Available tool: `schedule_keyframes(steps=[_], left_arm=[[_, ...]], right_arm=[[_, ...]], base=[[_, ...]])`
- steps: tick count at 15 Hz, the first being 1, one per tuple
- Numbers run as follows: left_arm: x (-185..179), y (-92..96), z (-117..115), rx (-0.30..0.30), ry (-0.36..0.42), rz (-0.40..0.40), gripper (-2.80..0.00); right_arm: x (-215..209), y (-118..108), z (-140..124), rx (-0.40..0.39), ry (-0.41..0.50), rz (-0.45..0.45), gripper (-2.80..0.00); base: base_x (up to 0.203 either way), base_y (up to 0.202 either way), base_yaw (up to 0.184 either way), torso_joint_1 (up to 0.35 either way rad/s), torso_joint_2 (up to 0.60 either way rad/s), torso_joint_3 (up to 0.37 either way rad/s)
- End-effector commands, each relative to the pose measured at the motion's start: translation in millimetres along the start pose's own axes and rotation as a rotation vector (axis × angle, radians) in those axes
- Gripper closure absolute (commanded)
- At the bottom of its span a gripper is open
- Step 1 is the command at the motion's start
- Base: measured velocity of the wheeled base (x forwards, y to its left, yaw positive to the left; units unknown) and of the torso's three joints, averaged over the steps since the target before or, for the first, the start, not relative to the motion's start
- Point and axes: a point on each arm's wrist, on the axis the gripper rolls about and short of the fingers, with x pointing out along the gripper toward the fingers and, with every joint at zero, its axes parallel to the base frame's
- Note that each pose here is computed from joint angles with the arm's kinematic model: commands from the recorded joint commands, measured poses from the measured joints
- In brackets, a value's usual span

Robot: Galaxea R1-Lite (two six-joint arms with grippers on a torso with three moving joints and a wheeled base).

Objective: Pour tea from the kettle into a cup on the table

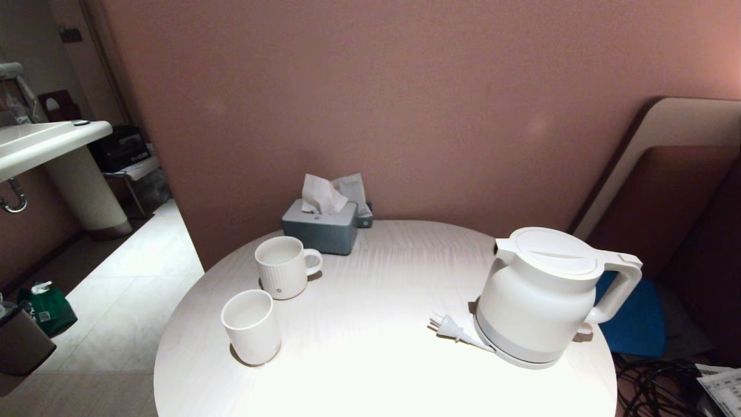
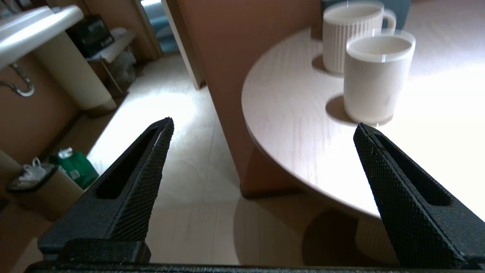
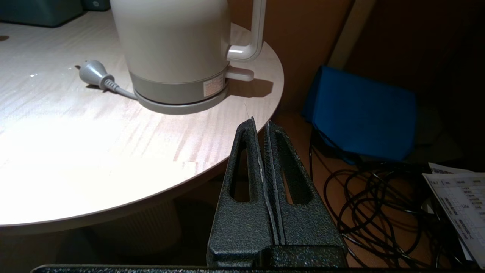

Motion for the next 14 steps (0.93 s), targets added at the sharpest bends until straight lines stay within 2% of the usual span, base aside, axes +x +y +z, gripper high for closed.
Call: schedule_keyframes(steps=[1,3,4,6,9,10,14], left_arm=[[-2,-2.4,-13,0.0,-0.005,-0.002,-2.8],[-5,-4.3,-18,-0.003,-0.04,-0.047,-2.8],[-6,-5.7,-23,-0.003,-0.008,-0.071,-2.8],[-6,-6.1,-24,-0.015,0.0,-0.08,-2.8],[-6,-6.1,-25,-0.072,0.004,-0.082,-2.8],[-6,-6.2,-25,-0.074,0.004,-0.081,0.0],[-6,-6.1,-25,-0.075,0.005,-0.079,0.0]], right_arm=[[0,0,0,0.0,0.001,0.0,0.0],[0,0,0,0.0,0.001,0.0,0.0],[0,0,0,0.0,0.001,0.0,0.0],[0,0,0,-0.001,0.001,0.0,0.0],[0,0,0,0.0,0.001,0.0,0.0],[0,0,0,0.0,0.001,0.0,0.0],[0,0,0,-0.001,0.001,0.0,0.0]], base=[[0.0,0.0,0.0,0.0,0.0,0.0],[0.0,0.0,0.0,0.0,0.0,0.0],[0.0,0.0,0.0,0.0,0.0,0.0],[0.0,0.0,0.0,0.0,0.0,0.0],[0.0,0.0,0.0,0.0,0.0,0.0],[0.0,0.0,0.0,0.0,0.0,0.0],[0.0,0.0,0.0,0.0,0.0,0.0]])
